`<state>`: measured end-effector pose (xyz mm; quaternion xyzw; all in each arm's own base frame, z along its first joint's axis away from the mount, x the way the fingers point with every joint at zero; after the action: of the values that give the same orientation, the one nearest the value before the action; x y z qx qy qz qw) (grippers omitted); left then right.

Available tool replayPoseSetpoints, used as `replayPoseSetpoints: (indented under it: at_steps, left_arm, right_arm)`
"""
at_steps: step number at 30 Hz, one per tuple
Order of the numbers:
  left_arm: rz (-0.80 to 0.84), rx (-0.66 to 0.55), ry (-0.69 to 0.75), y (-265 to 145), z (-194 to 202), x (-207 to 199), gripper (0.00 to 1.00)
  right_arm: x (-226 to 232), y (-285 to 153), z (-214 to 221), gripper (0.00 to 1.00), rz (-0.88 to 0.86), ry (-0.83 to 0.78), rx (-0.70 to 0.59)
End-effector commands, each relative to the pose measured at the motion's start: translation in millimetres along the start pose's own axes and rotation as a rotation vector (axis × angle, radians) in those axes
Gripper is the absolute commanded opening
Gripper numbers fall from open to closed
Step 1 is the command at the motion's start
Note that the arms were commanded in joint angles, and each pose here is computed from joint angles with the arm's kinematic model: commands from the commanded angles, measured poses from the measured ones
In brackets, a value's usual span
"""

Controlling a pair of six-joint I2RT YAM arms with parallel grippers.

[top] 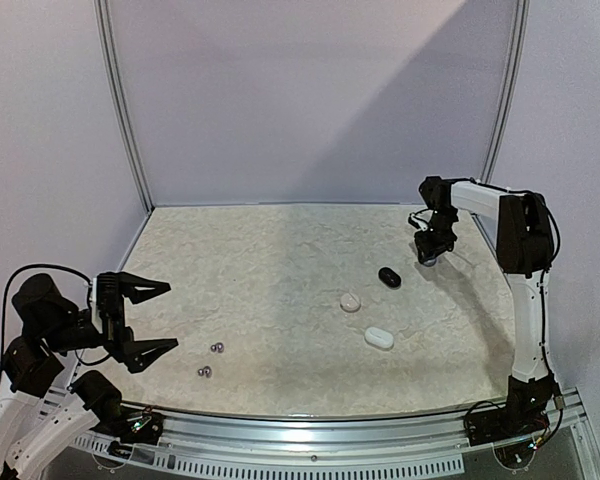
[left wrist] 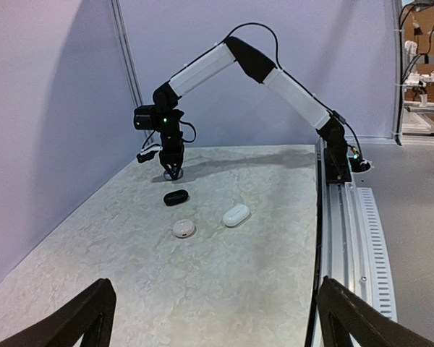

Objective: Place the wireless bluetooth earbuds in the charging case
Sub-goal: Pick up the charging case from the center of the board.

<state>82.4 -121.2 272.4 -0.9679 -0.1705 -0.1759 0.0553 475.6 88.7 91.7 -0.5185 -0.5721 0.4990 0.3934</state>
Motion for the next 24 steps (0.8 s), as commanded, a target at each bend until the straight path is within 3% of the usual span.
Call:
replayPoseSetpoints:
  at_steps: [1, 6, 9, 11, 13, 17, 21, 24]
  left_arm:
    - [0.021, 0.024, -0.011, 2.0, 9.1, -2.2, 0.99]
    - [0.028, -0.018, -0.045, 2.0, 2.0, -1.6, 0.99]
    - [0.007, -0.037, -0.071, 2.8, -2.8, 2.8, 0.99]
    - [-0.041, -0.043, -0.096, 2.0, -7.4, 9.0, 0.99]
    - [-0.096, -0.052, -0.144, 0.7, -13.2, 16.9, 0.99]
    - [-0.144, -0.09, -0.244, -1.3, -24.3, 26.8, 0.99]
    - [-0.168, -0.095, -0.374, -0.4, -26.9, 33.9, 0.99]
    - [-0.146, -0.098, -0.45, 1.8, -27.6, 34.7, 0.98]
  right_arm:
    - [3.0, 5.4, 2.0, 0.31, -0.029, 0.002, 0.007]
    - [10.0, -34.4, -4.9, 0.19, -0.04, -0.003, -0.091]
    - [39.9, -84.4, -9.9, 0.15, 0.018, -0.05, -0.31]
    - [80.4, -128.2, -4.2, 0.14, 0.057, -0.14, -0.523]
    - [129.0, -197.9, 10.7, 0.12, 0.042, -0.238, -0.823]
    - [223.6, -278.5, 70.4, 0.06, 0.0, -0.535, -1.194]
    - [301.6, -324.4, 118.5, 0.04, -0.027, -0.725, -1.34]
    - [354.0, -334.2, 148.0, 0.03, -0.032, -0.903, -1.38]
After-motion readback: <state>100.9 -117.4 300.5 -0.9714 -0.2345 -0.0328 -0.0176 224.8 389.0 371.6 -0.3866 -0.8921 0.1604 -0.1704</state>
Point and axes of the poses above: each gripper's point midway between its finger pads, its own y axis out along the fingers, its own x axis along the line the jaws close on, z = x × y, the point moved 7 cm from there along -y, back along the fingers, and after that the axes turned 12 degrees about y, right-handed, at the moved point
